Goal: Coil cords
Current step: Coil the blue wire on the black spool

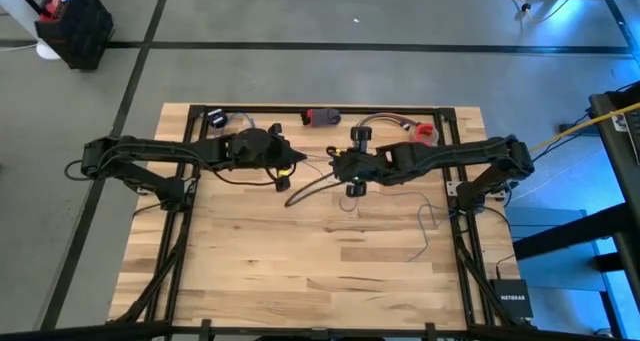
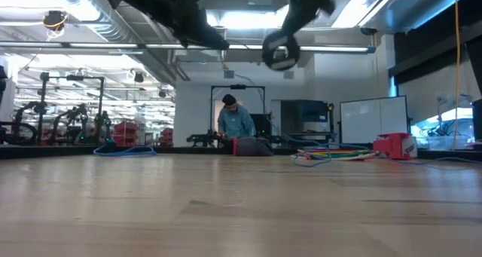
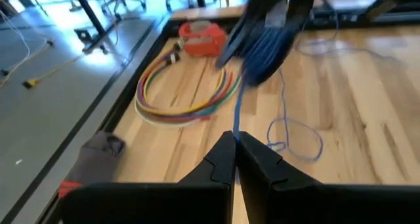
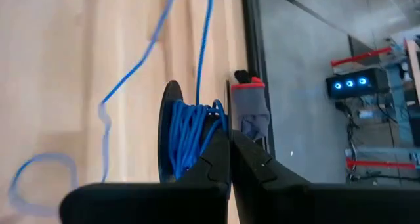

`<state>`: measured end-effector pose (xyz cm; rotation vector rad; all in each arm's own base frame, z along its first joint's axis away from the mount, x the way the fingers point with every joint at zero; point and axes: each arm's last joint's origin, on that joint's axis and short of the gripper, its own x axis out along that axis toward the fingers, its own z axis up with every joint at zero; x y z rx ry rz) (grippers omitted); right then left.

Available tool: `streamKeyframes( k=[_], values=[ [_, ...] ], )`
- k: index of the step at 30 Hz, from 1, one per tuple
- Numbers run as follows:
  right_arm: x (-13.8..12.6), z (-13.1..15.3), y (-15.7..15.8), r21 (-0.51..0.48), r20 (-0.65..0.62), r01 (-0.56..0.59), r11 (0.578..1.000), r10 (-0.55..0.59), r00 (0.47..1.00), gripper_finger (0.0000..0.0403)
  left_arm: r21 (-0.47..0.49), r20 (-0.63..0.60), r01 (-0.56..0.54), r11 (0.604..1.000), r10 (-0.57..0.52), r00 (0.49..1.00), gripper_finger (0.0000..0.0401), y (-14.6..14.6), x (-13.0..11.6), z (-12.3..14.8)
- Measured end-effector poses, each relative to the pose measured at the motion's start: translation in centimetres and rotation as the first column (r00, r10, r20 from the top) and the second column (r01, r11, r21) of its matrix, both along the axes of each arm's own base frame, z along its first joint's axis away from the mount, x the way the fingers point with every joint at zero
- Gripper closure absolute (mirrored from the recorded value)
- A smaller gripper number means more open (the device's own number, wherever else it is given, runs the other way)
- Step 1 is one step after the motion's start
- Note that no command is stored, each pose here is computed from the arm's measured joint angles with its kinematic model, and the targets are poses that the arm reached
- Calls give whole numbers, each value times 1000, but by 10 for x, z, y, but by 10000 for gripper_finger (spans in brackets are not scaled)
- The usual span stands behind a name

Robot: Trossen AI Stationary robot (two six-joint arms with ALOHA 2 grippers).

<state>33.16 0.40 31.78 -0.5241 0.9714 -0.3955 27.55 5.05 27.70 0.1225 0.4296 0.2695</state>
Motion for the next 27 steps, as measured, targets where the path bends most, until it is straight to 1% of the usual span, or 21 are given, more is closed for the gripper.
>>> streamKeyframes(
  k=[6,9,12,14,16,19,21,23,26,27],
  values=[
    [11,-18,-23,-6,146,71,997,-70,987,400,-33,119,86,996,-82,990,396,-8,6,9],
    [17,-18,-33,10,234,88,996,-88,968,400,-37,146,106,994,-99,984,396,-13,11,9],
    [23,-13,-41,40,339,62,997,-72,938,400,-26,194,117,993,-110,975,396,-15,17,10],
    [27,-10,-44,47,402,36,998,-52,914,400,-22,215,119,993,-112,970,396,-15,20,10],
    [30,-4,-45,48,465,13,999,-34,885,400,-27,206,119,992,-111,972,396,-15,22,7],
    [35,5,-44,22,554,-18,1000,3,832,400,-27,207,113,993,-105,973,396,-14,24,5],
    [37,12,-43,-3,593,-30,1000,26,805,400,-24,218,104,994,-96,971,396,-11,24,7],
    [38,21,-44,-7,630,-51,999,44,776,400,-20,230,91,996,-84,970,396,-10,24,8],
    [41,39,-42,-11,699,-103,995,81,710,400,-17,242,84,996,-77,967,396,-8,24,10],
    [41,43,-42,-14,712,-113,993,89,696,400,-16,247,84,996,-78,966,396,-8,24,10]
  ],
)
